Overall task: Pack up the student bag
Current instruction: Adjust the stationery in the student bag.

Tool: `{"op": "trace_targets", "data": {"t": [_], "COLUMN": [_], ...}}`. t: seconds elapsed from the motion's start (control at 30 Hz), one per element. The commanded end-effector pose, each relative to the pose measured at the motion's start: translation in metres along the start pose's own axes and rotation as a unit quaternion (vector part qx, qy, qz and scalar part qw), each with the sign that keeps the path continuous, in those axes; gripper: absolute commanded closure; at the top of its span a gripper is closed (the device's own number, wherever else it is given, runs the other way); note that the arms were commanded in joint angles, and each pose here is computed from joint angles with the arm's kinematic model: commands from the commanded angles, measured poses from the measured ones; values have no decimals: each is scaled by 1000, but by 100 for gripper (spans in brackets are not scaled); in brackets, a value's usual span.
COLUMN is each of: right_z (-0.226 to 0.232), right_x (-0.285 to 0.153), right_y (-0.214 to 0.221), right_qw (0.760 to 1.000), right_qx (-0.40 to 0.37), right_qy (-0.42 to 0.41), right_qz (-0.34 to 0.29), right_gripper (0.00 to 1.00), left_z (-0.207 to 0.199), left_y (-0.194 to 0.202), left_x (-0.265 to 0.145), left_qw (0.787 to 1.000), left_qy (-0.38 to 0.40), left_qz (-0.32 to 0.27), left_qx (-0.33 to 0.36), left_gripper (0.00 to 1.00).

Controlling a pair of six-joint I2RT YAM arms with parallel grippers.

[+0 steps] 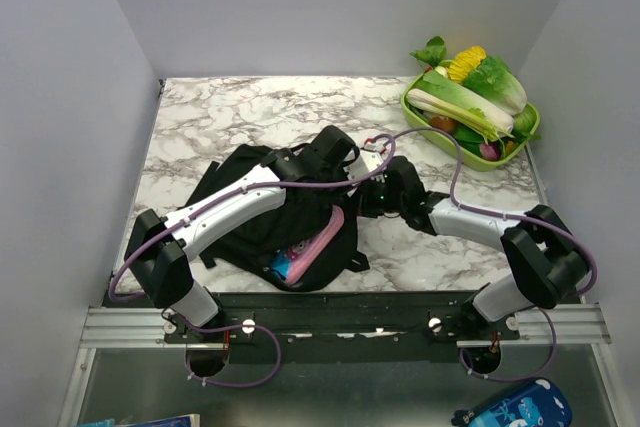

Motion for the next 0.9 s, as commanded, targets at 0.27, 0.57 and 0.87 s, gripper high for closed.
{"op": "trace_targets", "data": {"t": [0.27,0.57,0.87], "right_z": [9,18,5], "right_x": [-46,-30,7], "right_y": [-25,13,44], "right_qw": [994,999,994], "right_qx": [-49,-36,-42], "right_qy": [71,-35,-34], "right_qz": [-71,-8,90], "right_gripper": [100,99,99], "left_z": [-1,-1,-1], "left_y": [-1,-4,-20], "left_x": [-14,-16,-24], "left_qw": [999,999,998], "left_qy": [24,28,39], "left_qz": [-22,-25,-42], "left_qx": [-6,-5,5], "left_gripper": [100,100,100]}}
Point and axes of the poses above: each gripper's point midway between its finger pads, its own x axis out along the fingers, its own z axis along the line the jaws close on, y = z × x, the point moved 8 cm from there along -x, back along the fingers, and after that the axes turned 15 degrees about -x, right-handed, at the moved point
